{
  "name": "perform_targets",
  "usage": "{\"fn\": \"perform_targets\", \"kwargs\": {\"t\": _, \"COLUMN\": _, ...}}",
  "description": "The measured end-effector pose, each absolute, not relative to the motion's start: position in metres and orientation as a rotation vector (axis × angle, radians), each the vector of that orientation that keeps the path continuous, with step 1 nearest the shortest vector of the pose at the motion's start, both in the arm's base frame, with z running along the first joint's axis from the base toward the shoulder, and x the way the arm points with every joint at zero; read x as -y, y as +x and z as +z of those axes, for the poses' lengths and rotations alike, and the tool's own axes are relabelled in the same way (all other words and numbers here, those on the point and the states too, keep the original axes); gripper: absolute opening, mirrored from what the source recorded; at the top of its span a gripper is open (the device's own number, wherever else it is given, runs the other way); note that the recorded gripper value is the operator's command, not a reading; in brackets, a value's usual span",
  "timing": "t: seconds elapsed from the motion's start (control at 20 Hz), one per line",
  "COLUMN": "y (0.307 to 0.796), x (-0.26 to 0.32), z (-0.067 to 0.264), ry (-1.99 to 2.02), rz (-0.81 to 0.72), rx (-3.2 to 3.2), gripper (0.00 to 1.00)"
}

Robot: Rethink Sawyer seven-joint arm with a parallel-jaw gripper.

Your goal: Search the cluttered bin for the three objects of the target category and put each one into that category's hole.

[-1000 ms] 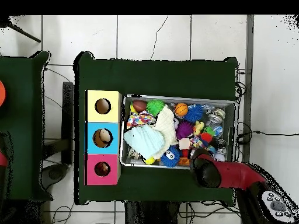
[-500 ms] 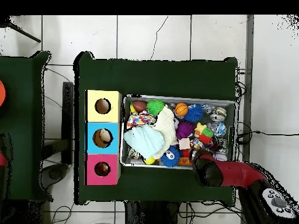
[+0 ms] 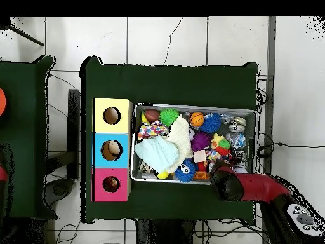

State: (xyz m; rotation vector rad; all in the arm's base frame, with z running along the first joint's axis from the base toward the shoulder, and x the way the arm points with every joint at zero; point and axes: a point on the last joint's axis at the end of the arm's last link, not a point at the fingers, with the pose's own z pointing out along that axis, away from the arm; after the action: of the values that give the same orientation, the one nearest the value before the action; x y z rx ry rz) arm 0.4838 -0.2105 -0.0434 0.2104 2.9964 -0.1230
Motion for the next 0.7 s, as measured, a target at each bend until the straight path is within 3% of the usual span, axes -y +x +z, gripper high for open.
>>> {"fn": "perform_targets", "kwargs": {"t": 0.7, "y": 0.497, "x": 0.221, "z": -0.007, "ry": 0.209, "rz": -0.174, "rx": -3.0, "gripper": 1.0}}
